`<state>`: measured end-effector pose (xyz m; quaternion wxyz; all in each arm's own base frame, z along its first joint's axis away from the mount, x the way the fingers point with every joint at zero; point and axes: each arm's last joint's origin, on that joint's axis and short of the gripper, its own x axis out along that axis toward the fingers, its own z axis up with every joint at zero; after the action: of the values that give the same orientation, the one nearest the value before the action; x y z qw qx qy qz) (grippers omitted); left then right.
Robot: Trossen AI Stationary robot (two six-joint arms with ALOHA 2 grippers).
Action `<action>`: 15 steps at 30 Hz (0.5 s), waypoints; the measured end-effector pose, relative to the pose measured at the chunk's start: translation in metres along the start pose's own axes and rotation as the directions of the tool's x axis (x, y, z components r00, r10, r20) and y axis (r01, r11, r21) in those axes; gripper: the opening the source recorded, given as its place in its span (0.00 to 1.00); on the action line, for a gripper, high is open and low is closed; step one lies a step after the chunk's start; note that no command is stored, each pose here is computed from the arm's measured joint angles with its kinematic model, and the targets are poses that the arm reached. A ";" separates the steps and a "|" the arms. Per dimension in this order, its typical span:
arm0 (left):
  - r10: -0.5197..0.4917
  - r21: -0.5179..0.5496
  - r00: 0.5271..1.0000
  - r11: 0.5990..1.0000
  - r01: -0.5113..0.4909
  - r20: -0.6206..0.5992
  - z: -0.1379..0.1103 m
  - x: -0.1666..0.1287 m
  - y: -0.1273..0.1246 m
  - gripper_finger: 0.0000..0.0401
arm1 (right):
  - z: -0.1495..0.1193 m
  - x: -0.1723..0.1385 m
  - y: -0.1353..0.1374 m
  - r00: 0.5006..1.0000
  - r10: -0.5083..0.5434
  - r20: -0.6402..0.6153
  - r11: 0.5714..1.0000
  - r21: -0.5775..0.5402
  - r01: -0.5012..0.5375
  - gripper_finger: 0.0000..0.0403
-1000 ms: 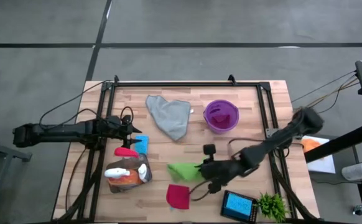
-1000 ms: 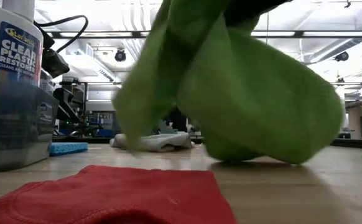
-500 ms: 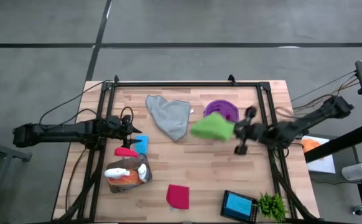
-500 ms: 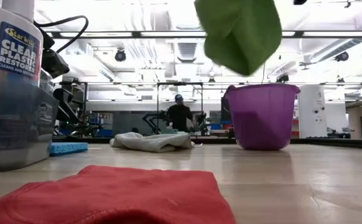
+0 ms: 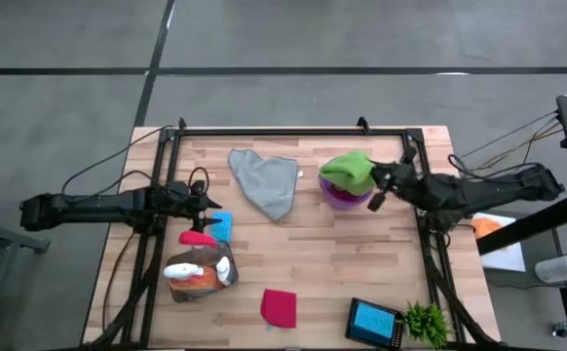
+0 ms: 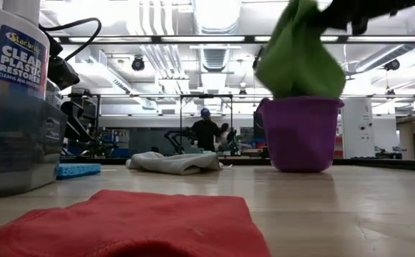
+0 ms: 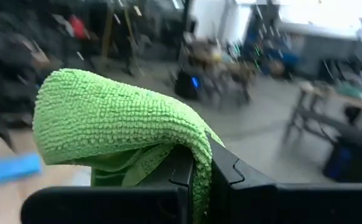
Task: Pick & Place Kitchen Items
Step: Put the green microfiber towel into the purple bucket
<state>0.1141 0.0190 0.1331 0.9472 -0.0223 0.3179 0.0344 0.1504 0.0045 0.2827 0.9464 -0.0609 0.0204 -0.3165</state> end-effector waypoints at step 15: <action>0.000 0.000 1.000 1.000 0.000 0.000 0.000 0.000 0.000 0.53 | -0.061 0.052 -0.001 0.866 -0.012 -0.499 0.997 0.056 0.045 0.04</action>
<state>0.1141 0.0189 0.1331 0.9472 -0.0222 0.3180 0.0341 0.1867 -0.0334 0.2219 0.9058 0.0535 0.2525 -0.3360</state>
